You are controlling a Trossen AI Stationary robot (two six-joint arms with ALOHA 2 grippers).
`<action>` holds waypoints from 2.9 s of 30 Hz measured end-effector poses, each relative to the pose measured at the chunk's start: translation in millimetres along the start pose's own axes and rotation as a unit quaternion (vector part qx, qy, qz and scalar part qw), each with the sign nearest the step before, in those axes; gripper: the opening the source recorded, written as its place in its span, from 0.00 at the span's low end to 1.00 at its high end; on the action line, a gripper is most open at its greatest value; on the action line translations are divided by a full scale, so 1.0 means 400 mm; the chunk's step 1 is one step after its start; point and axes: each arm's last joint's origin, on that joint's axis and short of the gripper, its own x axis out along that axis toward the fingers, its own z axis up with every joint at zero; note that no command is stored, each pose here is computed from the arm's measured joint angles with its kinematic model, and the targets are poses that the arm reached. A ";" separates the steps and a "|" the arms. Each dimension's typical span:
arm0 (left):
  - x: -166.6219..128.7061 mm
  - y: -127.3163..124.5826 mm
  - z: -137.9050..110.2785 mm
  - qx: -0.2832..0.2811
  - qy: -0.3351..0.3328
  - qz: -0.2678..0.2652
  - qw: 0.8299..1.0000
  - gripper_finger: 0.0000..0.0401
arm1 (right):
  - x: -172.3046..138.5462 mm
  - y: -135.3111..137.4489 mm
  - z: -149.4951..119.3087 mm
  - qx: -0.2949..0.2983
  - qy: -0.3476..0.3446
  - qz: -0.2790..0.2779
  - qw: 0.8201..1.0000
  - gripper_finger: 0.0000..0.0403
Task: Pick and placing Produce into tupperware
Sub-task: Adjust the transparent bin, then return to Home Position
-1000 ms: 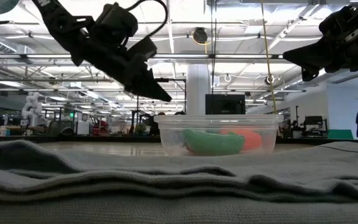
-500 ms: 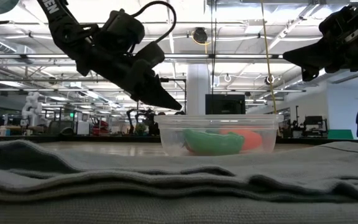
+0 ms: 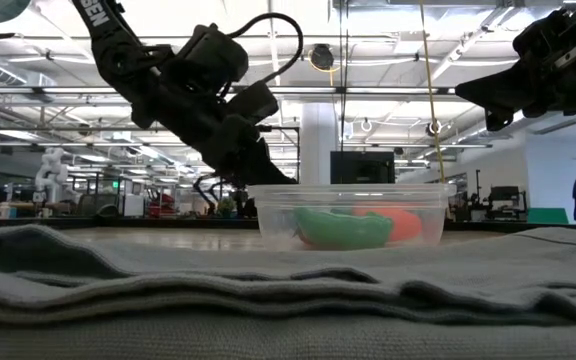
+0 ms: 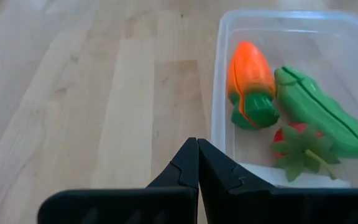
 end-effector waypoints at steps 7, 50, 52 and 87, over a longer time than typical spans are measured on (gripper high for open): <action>0.000 -0.009 0.000 0.003 0.003 -0.006 1.000 0.00 | 0.000 0.000 -0.001 0.000 0.002 0.000 1.000 0.00; 0.001 -0.034 -0.006 0.010 0.020 -0.031 0.999 0.00 | 0.000 0.000 -0.001 0.000 0.003 0.000 1.000 0.00; 0.001 -0.035 -0.007 0.011 0.022 -0.032 0.999 0.00 | 0.000 0.000 -0.001 0.000 0.003 0.000 1.000 0.00; -0.057 -0.029 0.058 0.071 -0.017 0.062 0.995 0.00 | 0.000 0.000 -0.001 0.000 0.003 0.000 1.000 0.00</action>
